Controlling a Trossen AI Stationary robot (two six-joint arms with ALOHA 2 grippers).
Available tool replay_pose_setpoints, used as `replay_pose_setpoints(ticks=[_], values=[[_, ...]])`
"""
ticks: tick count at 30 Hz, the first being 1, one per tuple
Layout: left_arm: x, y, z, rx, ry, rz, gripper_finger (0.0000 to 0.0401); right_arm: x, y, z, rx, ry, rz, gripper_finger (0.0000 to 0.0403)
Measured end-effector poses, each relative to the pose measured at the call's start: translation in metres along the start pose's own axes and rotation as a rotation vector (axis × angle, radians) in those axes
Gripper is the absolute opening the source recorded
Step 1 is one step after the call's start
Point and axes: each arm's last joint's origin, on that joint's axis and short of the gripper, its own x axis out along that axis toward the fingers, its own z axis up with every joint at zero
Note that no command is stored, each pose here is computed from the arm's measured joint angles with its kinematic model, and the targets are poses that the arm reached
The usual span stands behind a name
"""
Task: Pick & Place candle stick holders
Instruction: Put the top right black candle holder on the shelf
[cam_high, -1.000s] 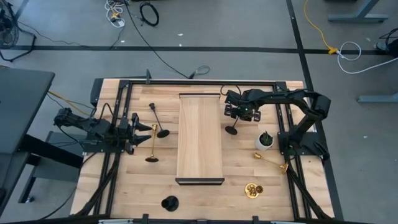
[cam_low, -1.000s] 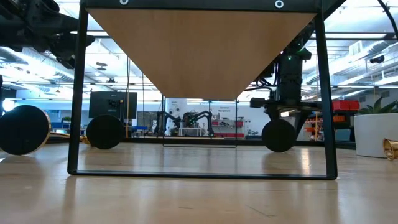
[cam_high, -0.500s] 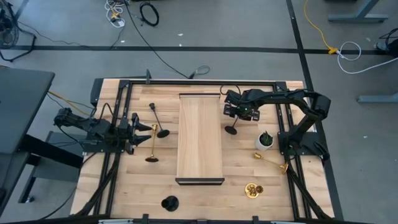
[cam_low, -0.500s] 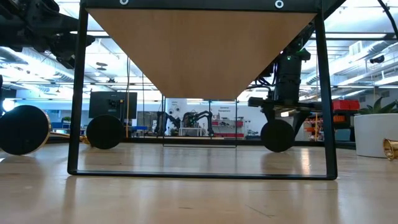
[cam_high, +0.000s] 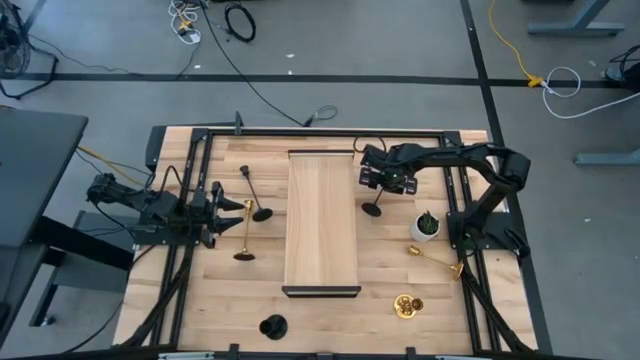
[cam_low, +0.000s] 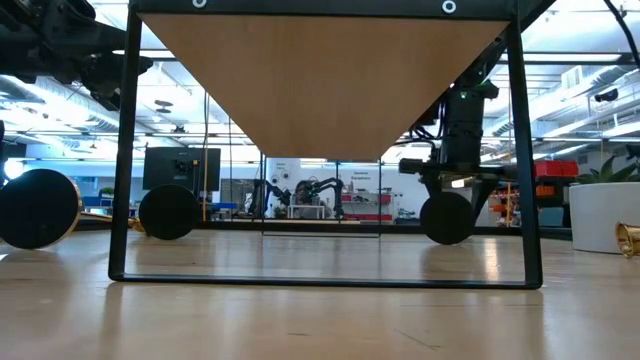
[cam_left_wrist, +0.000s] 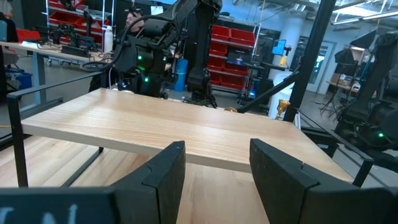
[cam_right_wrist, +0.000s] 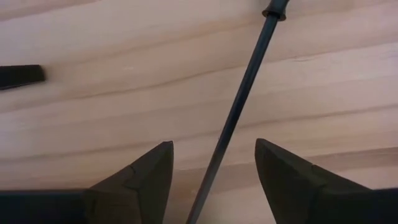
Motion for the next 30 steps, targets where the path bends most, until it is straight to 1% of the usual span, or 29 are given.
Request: replay_pose_setpoints(ticks=[5,10,13,19,30], values=[[0.0000,0.0000,0.0000,0.000,0.000,0.001,0.0181,0.0086,0.0026,0.0003,-0.010,0.012,-0.005,0.0228],[0.0000,0.0000,-0.0001,0.000,0.001,0.000,0.0181,0.0092,0.0031,0.0010,-0.018,-0.006,-0.006,0.0228],[0.0000,0.0001,-0.0002,0.001,0.002,0.001,0.0181,0.0092,0.0030,0.0011,-0.018,-0.010,-0.008,0.0220],[0.0000,-0.0002,-0.0005,0.002,0.005,-0.007,0.0181,0.0092,0.0029,0.0010,-0.018,-0.009,-0.008,0.0183],[0.0000,-0.0003,-0.0005,0.002,0.006,-0.014,0.0181,0.0092,0.0029,0.0009,-0.019,-0.004,-0.008,0.0095]])
